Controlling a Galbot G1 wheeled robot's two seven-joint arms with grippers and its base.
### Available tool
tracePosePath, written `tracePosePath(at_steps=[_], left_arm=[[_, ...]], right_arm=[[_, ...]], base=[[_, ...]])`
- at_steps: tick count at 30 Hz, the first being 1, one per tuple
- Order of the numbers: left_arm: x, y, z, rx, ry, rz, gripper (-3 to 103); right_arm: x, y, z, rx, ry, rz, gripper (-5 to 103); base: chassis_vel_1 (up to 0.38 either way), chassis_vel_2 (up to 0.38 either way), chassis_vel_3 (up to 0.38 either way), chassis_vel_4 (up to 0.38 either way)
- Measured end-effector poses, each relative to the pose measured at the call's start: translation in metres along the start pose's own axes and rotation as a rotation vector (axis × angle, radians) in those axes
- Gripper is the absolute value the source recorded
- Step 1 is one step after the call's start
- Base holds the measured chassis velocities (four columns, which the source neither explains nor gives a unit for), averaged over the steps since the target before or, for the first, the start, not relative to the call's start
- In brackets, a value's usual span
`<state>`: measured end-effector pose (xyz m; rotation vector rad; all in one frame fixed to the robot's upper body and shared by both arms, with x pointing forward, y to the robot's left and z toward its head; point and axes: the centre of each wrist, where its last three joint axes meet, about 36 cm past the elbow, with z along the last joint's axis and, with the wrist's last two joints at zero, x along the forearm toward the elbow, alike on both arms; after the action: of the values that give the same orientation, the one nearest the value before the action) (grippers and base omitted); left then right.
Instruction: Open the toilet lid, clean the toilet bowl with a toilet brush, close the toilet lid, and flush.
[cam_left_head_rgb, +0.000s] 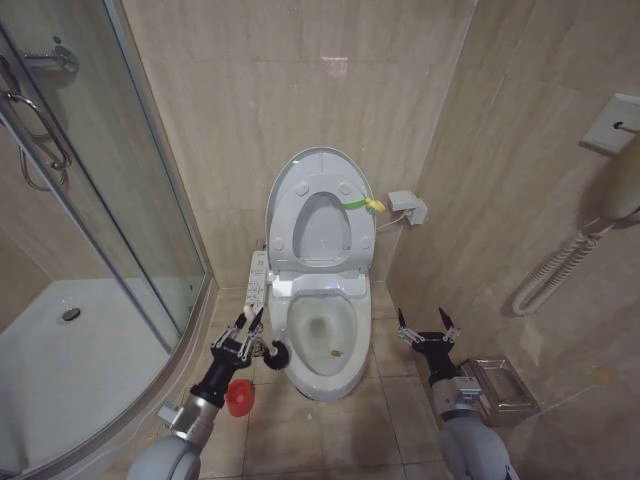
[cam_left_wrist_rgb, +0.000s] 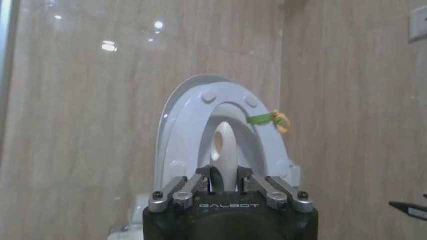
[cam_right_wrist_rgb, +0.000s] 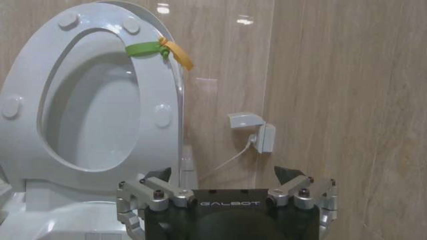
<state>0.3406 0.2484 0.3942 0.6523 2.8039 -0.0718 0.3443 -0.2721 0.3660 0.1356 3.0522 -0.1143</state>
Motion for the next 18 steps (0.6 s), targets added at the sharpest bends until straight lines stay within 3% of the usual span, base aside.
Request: tracePosePath(at_steps=[6, 10, 18], left_arm=[[-0.016, 0.021, 0.003, 0.008, -0.016, 0.031, 24], [-0.036, 0.046, 0.01, 0.024, -0.024, 0.053, 24], [-0.055, 0.054, 0.007, 0.045, -0.052, 0.103, 24]], right_arm=[[0.0, 0.0, 0.0, 0.0, 0.0, 0.0, 100], [0.0, 0.0, 0.0, 0.0, 0.0, 0.0, 100], [0.0, 0.0, 0.0, 0.0, 0.0, 0.0, 100]], base=[[0.0, 0.0, 0.0, 0.0], [0.0, 0.0, 0.0, 0.0], [0.0, 0.0, 0.0, 0.0]])
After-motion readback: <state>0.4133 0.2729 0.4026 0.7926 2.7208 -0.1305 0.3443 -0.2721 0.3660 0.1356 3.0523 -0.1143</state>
